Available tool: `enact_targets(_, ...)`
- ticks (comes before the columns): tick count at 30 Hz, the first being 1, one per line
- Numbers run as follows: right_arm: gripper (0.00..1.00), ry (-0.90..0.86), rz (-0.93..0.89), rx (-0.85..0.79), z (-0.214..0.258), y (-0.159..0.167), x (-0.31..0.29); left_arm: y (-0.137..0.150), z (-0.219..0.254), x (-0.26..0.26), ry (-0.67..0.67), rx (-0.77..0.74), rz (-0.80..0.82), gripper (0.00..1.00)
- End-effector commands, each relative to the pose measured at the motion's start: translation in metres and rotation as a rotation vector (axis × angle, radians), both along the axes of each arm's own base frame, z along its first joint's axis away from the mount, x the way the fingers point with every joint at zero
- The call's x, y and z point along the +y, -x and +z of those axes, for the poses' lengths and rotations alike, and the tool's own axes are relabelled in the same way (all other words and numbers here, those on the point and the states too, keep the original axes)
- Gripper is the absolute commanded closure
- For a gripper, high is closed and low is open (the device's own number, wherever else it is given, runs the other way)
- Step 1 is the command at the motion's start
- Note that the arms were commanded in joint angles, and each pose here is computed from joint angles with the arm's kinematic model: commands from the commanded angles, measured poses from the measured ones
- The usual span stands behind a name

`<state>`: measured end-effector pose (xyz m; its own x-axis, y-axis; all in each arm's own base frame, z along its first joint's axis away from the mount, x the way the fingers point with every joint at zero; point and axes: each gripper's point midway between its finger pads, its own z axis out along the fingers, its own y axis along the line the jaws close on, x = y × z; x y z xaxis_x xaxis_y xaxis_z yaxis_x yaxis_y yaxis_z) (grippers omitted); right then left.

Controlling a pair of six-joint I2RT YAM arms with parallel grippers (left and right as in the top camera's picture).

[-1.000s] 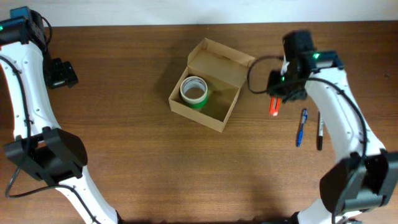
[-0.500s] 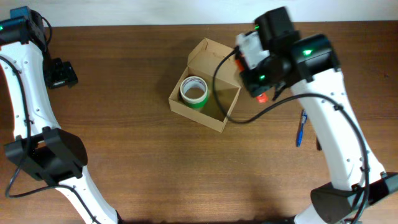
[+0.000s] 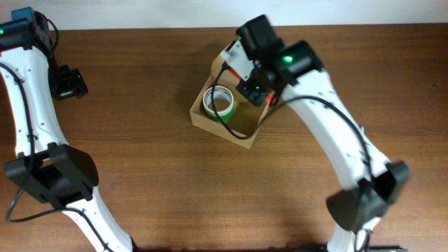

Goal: Pack container
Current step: 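Carry the orange cutter with the right gripper and lower into box, then open the right gripper and lift away from the box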

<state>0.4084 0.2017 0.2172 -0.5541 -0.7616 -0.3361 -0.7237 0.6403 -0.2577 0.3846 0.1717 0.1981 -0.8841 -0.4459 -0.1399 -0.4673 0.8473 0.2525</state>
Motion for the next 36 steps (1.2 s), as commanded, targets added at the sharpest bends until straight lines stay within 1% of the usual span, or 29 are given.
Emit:
enact_targets(1,0.9,0.064,0.021,0.072,-0.037,-0.006,0.003,0.001,-0.001,0.001,0.004,0.005,-0.004,0.0)
enact_targets(7,0.9,0.034,0.072,0.187,-0.076,0.002,0.026,0.001,-0.001,0.001,0.004,0.005,-0.004,0.0)
enact_targets(13,0.91,0.041,0.131,0.243,-0.099,0.016,0.052,0.001,-0.001,0.001,0.004,0.005,-0.004,0.0)
enact_targets(19,0.91,0.058,0.173,0.264,-0.114,0.027,0.071,0.001,-0.001,0.001,0.004,0.005,-0.004,0.0)
enact_targets(25,0.92,0.076,0.181,0.291,-0.128,0.031,0.075,0.001,-0.001,0.001,0.004,0.005,-0.004,0.0)
enact_targets(32,0.92,0.071,0.181,0.288,-0.129,0.029,0.076,0.001,-0.001,0.001,0.004,0.005,-0.004,0.0)
enact_targets(36,0.92,0.051,0.188,0.311,-0.133,0.034,0.079,0.001,-0.001,0.001,0.004,0.005,-0.004,0.0)
